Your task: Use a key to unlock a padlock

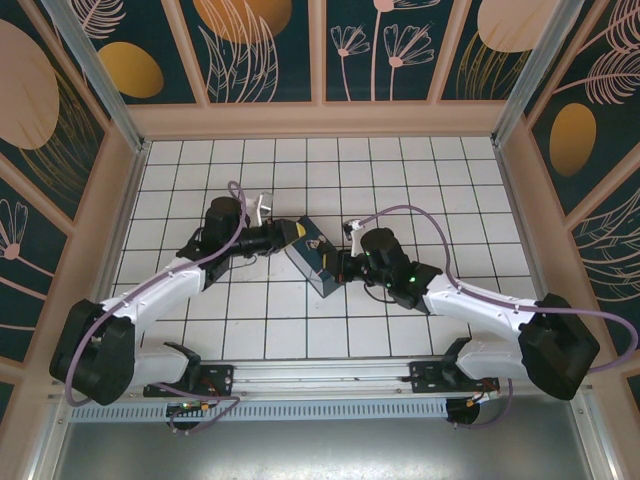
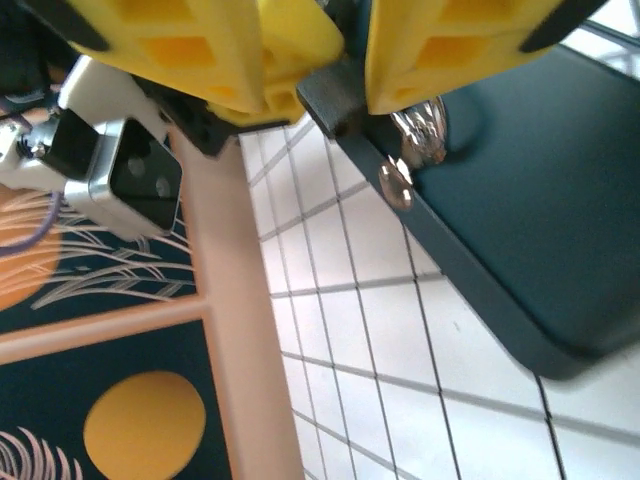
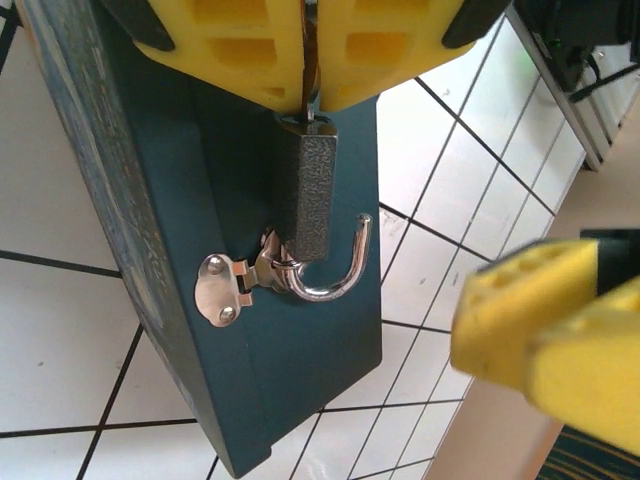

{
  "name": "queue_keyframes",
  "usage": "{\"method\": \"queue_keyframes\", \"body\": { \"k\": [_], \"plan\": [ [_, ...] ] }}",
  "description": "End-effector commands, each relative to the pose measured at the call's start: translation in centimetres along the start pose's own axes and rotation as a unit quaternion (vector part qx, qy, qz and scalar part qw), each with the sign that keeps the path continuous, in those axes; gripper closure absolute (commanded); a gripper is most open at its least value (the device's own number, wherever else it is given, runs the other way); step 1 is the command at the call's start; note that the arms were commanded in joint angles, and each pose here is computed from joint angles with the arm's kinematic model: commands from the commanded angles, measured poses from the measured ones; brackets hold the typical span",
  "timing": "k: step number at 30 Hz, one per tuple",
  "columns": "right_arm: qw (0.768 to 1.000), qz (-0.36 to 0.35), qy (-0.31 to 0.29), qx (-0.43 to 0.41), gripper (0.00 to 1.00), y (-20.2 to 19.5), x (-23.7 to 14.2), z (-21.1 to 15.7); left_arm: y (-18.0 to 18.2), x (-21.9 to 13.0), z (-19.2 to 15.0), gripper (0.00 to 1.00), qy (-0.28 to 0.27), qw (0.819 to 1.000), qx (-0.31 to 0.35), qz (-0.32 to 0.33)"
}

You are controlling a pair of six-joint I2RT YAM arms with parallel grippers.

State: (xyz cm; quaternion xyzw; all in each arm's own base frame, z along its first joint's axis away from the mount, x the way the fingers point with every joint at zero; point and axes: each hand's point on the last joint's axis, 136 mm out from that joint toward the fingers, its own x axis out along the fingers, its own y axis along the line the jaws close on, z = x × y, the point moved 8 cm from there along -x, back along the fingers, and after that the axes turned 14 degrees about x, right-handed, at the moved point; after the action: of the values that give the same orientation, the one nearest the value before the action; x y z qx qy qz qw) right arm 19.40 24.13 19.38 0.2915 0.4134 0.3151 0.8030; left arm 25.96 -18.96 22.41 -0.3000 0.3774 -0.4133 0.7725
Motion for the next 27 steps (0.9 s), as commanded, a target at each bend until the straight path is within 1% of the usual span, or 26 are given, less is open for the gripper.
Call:
{"method": "queue_keyframes", "body": {
  "k": [1, 4, 9, 14, 21, 24, 27],
  "plan": [
    [0.999, -0.017, -0.036, 0.009, 0.82, 0.5, -0.6, 1.5, 0.9, -1.1, 1.3, 0.62, -0.015, 0.994, 0.038, 0.101],
    [0.999, -0.004, -0.052, 0.002, 0.76, 0.9, -1.0, 2.1, 2.1, -0.4, 1.6, 0.61, -0.014, 0.99, 0.048, 0.135],
    [0.999, 0.004, -0.041, -0.012, 0.74, 1.5, -0.2, 3.0, 4.6, 0.6, 1.7, 0.61, -0.018, 0.979, 0.058, 0.193],
    [0.999, -0.012, -0.036, -0.022, 0.73, 1.5, 0.8, 3.4, 4.9, 1.2, 2.3, 0.61, -0.023, 0.977, 0.066, 0.2],
    [0.998, -0.035, -0.03, -0.046, 0.73, 2.3, 1.7, 4.4, 4.3, 1.1, 3.5, 0.62, -0.025, 0.973, 0.089, 0.21],
    [0.998, -0.033, -0.029, -0.053, 0.64, 2.8, 1.7, 4.6, 4.0, 1.1, 3.7, 0.62, -0.026, 0.974, 0.092, 0.207],
    [0.997, -0.04, -0.025, -0.06, 0.63, 3.1, 1.8, 4.4, 3.9, 1.0, 3.9, 0.62, -0.026, 0.973, 0.095, 0.209]
  ]
}}
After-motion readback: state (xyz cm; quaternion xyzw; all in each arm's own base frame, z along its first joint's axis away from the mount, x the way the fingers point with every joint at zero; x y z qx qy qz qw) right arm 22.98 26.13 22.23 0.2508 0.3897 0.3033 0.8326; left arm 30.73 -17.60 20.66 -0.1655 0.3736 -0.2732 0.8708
